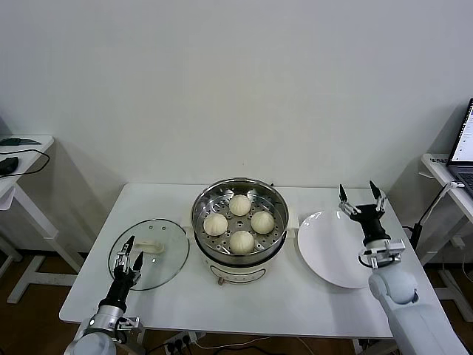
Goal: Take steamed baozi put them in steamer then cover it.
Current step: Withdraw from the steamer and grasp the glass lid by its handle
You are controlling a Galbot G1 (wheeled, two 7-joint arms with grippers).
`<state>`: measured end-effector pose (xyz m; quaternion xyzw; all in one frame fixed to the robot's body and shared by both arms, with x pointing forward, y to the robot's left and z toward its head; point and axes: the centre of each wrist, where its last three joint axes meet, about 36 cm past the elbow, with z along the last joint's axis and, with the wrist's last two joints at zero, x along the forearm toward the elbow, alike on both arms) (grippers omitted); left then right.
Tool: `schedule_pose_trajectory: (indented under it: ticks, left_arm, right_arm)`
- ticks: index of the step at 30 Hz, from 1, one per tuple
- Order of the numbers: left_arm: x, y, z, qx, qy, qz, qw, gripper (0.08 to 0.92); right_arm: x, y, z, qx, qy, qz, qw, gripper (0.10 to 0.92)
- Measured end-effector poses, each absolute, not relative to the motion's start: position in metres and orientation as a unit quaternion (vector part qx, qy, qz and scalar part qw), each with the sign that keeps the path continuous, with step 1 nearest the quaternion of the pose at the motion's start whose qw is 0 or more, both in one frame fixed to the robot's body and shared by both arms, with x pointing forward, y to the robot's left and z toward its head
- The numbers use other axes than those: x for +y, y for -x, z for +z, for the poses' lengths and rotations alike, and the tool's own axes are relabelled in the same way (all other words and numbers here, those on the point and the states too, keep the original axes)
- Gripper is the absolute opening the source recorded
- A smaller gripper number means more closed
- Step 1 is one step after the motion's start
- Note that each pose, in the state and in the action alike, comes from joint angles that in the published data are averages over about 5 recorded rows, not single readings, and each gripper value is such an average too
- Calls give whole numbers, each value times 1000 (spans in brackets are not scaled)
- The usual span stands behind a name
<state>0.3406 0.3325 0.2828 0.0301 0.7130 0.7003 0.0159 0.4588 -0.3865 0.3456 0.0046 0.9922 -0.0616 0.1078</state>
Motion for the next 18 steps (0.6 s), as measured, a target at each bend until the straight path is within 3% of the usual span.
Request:
schedule_pose_trajectory:
  ticks: [9, 18]
  left_arm:
    - [345, -357, 269, 690, -59, 721, 23, 823]
    - [352, -370, 263, 681, -65, 729, 20, 823]
  right_arm:
    - [-385, -437, 328, 994, -27, -48, 90, 823]
    - [-384, -423, 314, 996, -37, -44, 75, 823]
